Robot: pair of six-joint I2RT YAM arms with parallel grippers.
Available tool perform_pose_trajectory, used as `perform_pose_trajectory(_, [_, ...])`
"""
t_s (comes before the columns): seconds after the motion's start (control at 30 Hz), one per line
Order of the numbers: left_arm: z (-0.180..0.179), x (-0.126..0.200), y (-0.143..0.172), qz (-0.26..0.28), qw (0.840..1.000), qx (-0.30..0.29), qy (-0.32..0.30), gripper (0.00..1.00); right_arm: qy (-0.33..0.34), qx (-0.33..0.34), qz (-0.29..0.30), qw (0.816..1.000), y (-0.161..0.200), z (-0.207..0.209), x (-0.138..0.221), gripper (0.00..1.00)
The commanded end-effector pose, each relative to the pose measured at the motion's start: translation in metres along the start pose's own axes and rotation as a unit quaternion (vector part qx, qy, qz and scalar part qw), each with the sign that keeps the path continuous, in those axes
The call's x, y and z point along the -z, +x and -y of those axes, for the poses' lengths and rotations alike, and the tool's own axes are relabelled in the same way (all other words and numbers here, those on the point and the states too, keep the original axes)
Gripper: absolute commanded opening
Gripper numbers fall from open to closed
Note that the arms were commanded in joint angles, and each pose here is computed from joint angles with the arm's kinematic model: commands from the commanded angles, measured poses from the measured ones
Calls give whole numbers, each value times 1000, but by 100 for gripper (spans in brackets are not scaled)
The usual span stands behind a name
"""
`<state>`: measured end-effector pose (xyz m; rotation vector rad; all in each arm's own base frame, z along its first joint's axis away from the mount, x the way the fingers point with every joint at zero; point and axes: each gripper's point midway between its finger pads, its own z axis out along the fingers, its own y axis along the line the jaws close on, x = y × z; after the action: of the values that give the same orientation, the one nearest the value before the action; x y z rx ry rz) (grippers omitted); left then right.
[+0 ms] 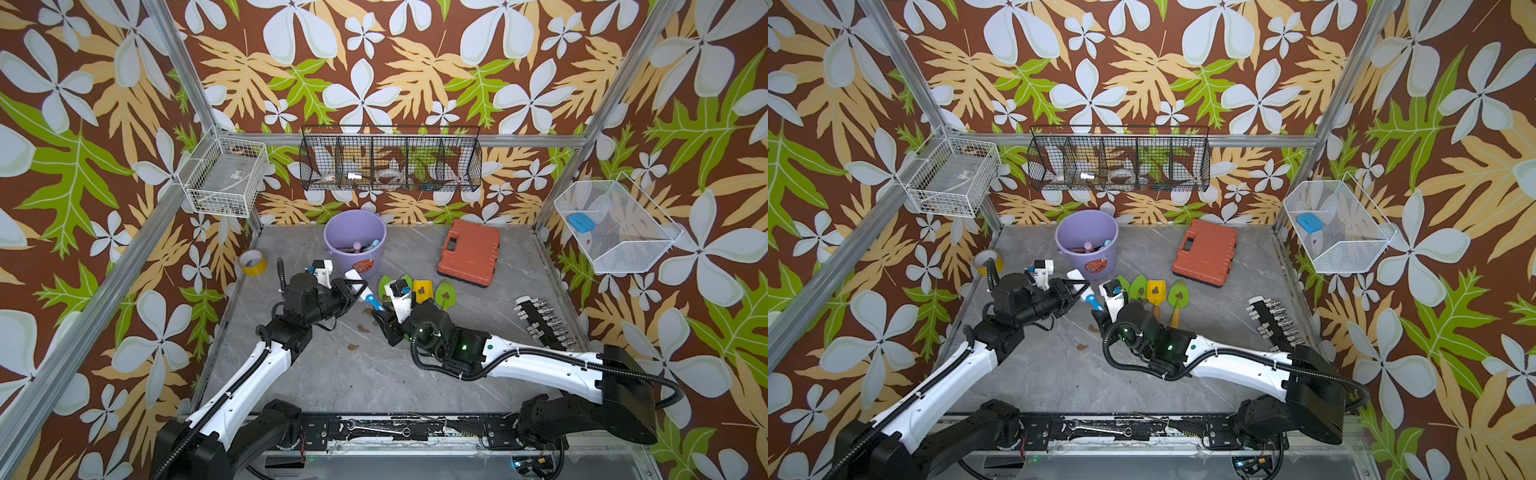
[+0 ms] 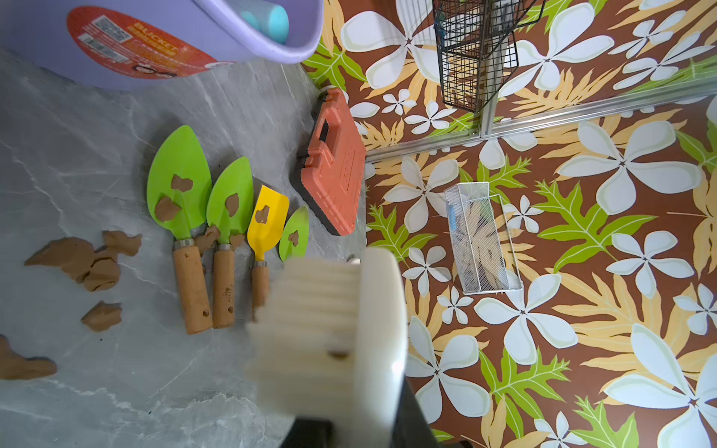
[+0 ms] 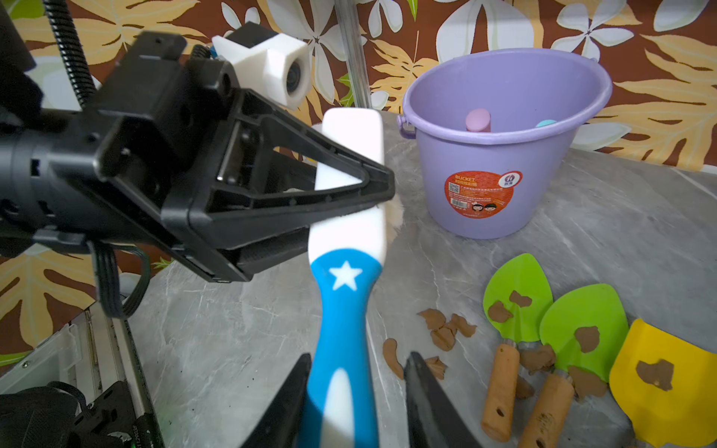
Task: Brush the soil off the hand trowel and place it into the bucket
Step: Adjust the brush.
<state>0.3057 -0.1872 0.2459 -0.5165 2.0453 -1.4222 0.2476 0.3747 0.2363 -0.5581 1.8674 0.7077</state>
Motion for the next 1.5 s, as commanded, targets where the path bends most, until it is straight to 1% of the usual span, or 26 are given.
perform_pose_trajectory(0.0, [9,0,1,-5,1000,-2,25,0,-1,1,25,1000,-13,-2,-1,38])
perform_pose_trajectory(0.07, [9,-1,3,-11,1000,-1,27,0,-7,1,25,1000,-14,-4,-1,36])
perform_pose_trajectory(0.17, [10,-2,4,-15,999,1,31,0,-20,4,21,1000,-13,-10,-4,27])
perform_pose_trajectory(0.27, [13,-1,4,-15,999,1,37,0,-28,2,15,999,-11,-13,-6,21])
perform_pose_trajectory(0.3, [13,-2,5,-18,999,1,38,0,-32,1,17,999,-11,-14,-5,13])
perform_pose_trajectory(0.37, [11,-3,6,-21,999,2,36,0,-40,-2,22,999,-14,-16,-2,1])
perform_pose_trajectory(0.47, [3,-6,6,-21,999,2,27,0,-54,-6,33,998,-18,-19,5,0])
perform_pose_trajectory(0.5, [0,-8,5,-22,1000,0,22,24,-58,-6,34,998,-18,-19,7,0])
perform_pose_trajectory(0.53, [-4,-9,4,-21,1000,-4,12,54,-57,-10,32,998,-19,-17,9,0])
perform_pose_trajectory(0.57, [-12,-11,1,-16,1000,-15,-13,86,-49,-16,23,998,-17,-11,10,0])
perform_pose_trajectory(0.6, [-23,-12,-5,-6,998,-31,-53,100,-40,-28,11,999,-14,-3,11,0])
perform_pose_trajectory(0.67, [-44,-8,-18,20,989,-67,-128,100,1,-54,-16,998,-3,25,16,0])
perform_pose_trajectory(0.73, [-60,-1,-33,60,973,-113,-192,100,53,-68,-38,996,10,54,27,0])
perform_pose_trajectory(0.77, [-68,4,-40,81,961,-133,-227,100,86,-73,-46,993,17,70,34,0])
perform_pose_trajectory(0.83, [-78,7,-47,112,934,-172,-292,100,130,-77,-46,988,24,92,48,0])
perform_pose_trajectory(0.87, [-81,4,-45,114,922,-192,-316,100,153,-80,-43,984,26,102,55,0])
perform_pose_trajectory(0.9, [-82,-2,-42,109,914,-207,-331,100,171,-85,-40,981,27,111,60,0])
perform_pose_trajectory(0.93, [-82,-8,-37,104,909,-219,-340,100,181,-86,-39,979,28,116,63,0])
perform_pose_trajectory(1.03, [-80,-36,-11,55,896,-269,-349,100,205,-90,-38,974,32,128,69,0])
perform_pose_trajectory(1.07, [-81,-44,-3,46,888,-285,-357,100,212,-90,-42,972,35,132,70,0])
perform_pose_trajectory(1.13, [-81,-62,15,17,883,-304,-356,99,221,-89,-50,970,41,136,70,0])
perform_pose_trajectory(1.2, [-87,-76,27,-1,885,-302,-354,96,222,-90,-51,969,45,139,70,0])
perform_pose_trajectory(1.37, [-108,-100,43,-35,886,-289,-360,74,215,-99,-49,970,51,144,72,0])
perform_pose_trajectory(1.4, [-112,-104,46,-43,885,-288,-364,72,213,-100,-49,971,51,144,72,0])
perform_pose_trajectory(1.47, [-116,-112,51,-54,885,-286,-364,70,208,-104,-45,971,51,146,73,0])
